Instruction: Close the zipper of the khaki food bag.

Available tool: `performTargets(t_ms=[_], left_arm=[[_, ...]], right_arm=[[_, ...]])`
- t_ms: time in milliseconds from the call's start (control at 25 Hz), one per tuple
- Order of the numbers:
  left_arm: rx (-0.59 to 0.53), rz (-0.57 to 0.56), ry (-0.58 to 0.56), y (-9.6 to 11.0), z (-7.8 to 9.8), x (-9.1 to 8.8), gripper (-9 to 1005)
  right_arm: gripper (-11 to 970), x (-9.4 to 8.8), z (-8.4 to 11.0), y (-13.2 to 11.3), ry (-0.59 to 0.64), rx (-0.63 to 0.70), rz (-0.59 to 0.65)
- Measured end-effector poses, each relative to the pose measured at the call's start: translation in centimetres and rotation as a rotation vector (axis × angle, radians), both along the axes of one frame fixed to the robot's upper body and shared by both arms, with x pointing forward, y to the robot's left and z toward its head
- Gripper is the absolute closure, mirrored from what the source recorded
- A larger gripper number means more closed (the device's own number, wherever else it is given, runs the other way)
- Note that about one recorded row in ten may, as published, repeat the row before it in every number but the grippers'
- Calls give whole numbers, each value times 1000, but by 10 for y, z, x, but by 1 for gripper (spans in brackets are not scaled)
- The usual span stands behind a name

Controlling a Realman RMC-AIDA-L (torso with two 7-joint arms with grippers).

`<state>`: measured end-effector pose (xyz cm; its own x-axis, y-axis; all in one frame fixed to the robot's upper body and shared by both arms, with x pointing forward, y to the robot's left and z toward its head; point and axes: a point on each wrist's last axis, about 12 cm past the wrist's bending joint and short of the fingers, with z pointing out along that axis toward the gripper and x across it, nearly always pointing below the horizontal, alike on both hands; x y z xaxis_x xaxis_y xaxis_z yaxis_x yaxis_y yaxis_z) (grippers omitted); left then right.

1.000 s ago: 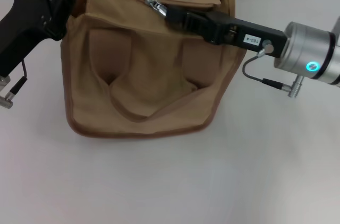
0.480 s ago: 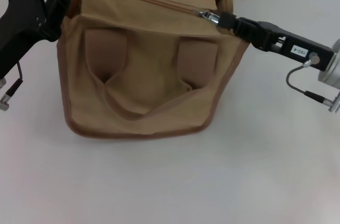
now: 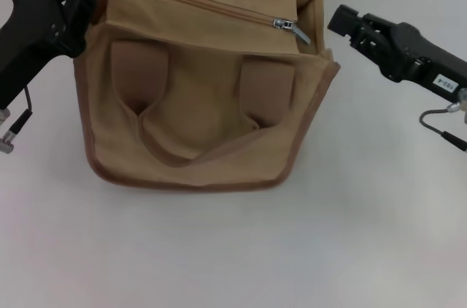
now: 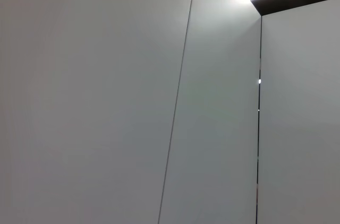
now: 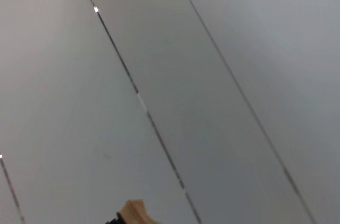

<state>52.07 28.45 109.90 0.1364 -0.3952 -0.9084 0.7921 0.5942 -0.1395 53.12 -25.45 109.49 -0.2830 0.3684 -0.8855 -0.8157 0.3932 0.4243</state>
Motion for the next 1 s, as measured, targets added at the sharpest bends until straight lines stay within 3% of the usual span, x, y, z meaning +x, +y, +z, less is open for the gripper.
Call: performTargets(t_ms=[160,440,560,720,760,800,960,1000], left_arm=[[18,19,3,2,-4,-3,970],[38,68,15,7,-13,-11,969],[39,78,-23,16,-14,-25,948],[49,126,-54,29,-15,-40,802],[48,173,-50,40,-18,-51,765],[48,173,-50,40,-18,-51,718],[25,335,-27,69,-27,-84,530],[25,335,-27,69,-27,-84,490]], right_arm=[[802,-5,-4,-7,-11,13,-51],[577,-17,-6,-6,-53,21,-14],[472,-19,-10,-5,-58,13,-23],[291,-19,-12,-4,-62,7,-26],[246,-20,-13,-4,-70,2,-30],[234,-20,-13,-4,-70,2,-30],[187,-24,-12,-5,-122,0,-34],[176,-24,-12,-5,-122,0,-34]])
